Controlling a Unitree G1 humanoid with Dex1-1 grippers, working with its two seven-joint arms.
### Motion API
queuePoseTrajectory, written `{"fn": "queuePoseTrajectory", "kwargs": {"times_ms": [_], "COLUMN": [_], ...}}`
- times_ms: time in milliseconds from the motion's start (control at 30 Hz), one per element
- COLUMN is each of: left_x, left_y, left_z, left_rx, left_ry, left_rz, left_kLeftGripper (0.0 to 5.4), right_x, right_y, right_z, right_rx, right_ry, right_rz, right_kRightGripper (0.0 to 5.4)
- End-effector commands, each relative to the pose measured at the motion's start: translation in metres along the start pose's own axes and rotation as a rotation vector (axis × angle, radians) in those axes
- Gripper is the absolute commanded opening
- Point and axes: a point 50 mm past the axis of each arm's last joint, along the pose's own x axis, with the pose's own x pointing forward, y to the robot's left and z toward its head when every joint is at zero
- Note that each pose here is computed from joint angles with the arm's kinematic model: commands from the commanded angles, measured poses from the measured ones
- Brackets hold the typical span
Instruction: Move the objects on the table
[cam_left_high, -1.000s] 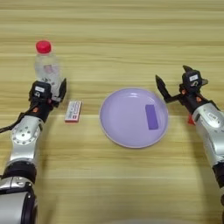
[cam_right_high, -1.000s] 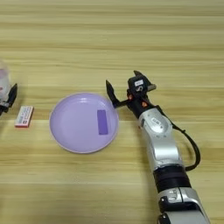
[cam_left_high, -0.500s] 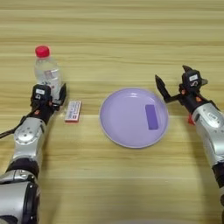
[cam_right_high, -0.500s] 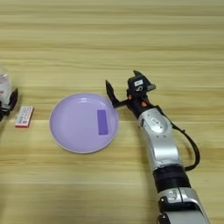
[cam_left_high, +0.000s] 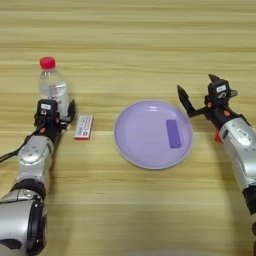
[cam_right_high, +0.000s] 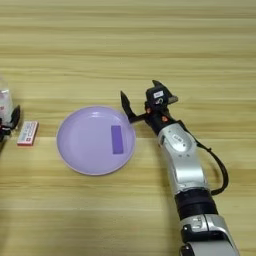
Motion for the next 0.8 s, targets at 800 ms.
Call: {"fn": "queuePoseTrajectory", "kwargs": {"times_ms": [800], "left_x": [0.002], "left_y": [-0.008], "left_z": [0.003], "left_rx": [0.043], "left_ry": [-0.027], "left_rz": [-0.009], "left_kLeftGripper": [5.38], "right_x": [0.005], "right_y": [-0.016], "right_z": [0.003], "right_rx": [0.007], "right_ry": [-0.014], "right_rz": [-0.076], "right_kRightGripper": [5.40]}}
